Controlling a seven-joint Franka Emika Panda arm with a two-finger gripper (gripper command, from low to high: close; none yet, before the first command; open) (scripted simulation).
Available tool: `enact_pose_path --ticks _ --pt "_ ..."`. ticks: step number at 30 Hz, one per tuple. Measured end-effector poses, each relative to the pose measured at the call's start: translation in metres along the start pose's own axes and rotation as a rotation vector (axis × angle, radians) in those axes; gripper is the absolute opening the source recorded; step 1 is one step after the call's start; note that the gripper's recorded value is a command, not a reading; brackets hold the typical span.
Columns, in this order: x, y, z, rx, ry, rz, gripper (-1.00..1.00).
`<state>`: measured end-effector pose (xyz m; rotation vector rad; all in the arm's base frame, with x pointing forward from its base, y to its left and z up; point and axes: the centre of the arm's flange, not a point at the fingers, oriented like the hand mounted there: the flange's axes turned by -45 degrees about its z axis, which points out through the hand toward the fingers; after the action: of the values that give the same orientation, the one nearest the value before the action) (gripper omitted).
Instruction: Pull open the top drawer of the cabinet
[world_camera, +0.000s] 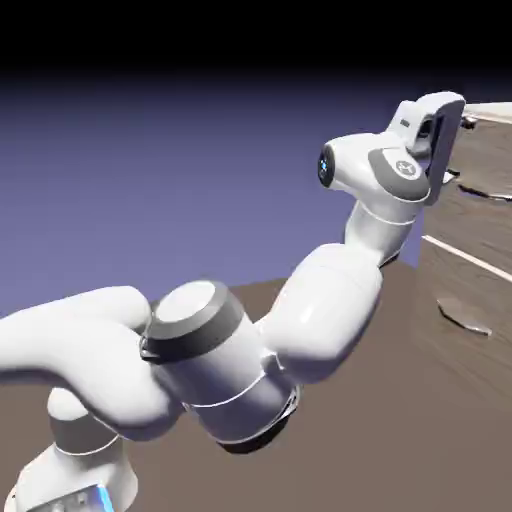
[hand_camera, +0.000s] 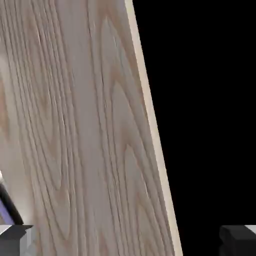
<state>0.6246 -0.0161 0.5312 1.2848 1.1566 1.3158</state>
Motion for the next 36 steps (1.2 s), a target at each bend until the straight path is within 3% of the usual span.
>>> enact_pose_path --ticks 5,12,13,36 --pt "0.036 -0.075 0.039 0.007 -0.017 -0.122 0.00" --pt "0.035 -0.075 0.085 0.007 -0.017 -0.122 0.00" --pt "0.036 -0.076 0.089 0.007 -0.017 -0.122 -1.00" --pt "0.038 -0.075 -0.063 0.010 -0.017 -0.122 -1.00"
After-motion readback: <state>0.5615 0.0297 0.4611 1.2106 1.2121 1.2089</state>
